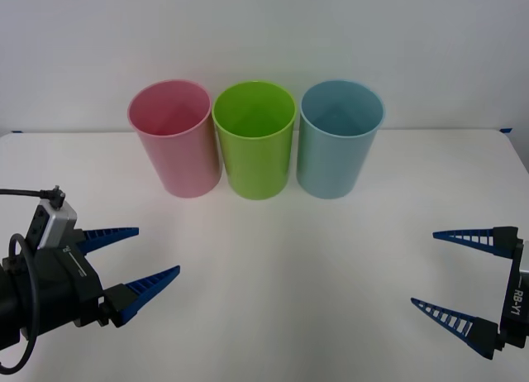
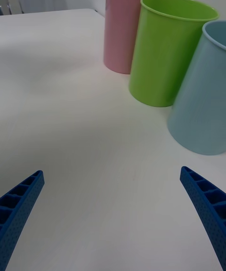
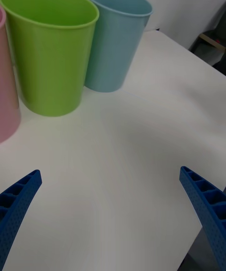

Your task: Put cans in the blue bin and PET bottles in the pink bin and trash in the green bin.

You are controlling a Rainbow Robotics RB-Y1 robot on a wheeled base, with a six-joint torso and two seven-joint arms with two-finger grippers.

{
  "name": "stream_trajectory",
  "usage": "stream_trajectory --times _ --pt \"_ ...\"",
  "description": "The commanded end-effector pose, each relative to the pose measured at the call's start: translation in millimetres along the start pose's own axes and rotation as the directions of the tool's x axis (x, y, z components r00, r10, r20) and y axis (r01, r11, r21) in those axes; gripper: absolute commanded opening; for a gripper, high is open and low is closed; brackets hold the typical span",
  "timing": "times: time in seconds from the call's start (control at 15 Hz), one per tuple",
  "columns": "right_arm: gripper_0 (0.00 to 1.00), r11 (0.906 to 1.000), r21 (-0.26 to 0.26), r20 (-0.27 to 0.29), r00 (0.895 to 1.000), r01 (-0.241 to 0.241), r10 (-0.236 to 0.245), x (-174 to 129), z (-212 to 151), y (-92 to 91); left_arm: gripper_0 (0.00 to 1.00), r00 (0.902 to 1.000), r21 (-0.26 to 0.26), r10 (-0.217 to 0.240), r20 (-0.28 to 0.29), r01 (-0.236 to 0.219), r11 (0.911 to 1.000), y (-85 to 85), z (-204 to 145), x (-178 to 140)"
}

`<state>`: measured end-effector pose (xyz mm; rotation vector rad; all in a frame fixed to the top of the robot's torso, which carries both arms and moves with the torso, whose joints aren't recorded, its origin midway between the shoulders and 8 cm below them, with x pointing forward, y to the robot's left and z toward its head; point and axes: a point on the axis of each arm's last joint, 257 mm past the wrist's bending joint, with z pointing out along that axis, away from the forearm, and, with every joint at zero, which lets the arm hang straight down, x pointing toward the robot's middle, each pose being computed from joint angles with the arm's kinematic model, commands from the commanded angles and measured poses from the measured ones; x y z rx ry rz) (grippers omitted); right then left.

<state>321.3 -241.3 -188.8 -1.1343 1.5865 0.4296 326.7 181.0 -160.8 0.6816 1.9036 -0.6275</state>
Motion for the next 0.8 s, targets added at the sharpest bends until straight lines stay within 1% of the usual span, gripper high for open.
stream_trajectory --times 0.07,0.2,0.27,0.8 --pt "1.0 1.0 0.0 0.0 1.0 0.0 0.0 0 0 0.0 1.0 0.9992 -0.031 -0.032 -0.023 0.031 0.999 -0.5 5 19" --pt "1.0 1.0 0.0 0.0 1.0 0.0 0.0 0 0 0.0 1.0 0.9985 -0.052 -0.041 -0.037 0.039 0.9979 1.1 6 28" --pt "1.0 1.0 0.0 0.0 1.0 0.0 0.0 0 0 0.0 1.0 0.9983 -0.054 -0.038 -0.044 0.036 0.9979 0.9 7 31" --pt "1.0 1.0 0.0 0.0 1.0 0.0 0.0 0 0 0.0 1.0 0.9982 -0.055 -0.04 -0.045 0.038 0.9978 1.0 7 32"
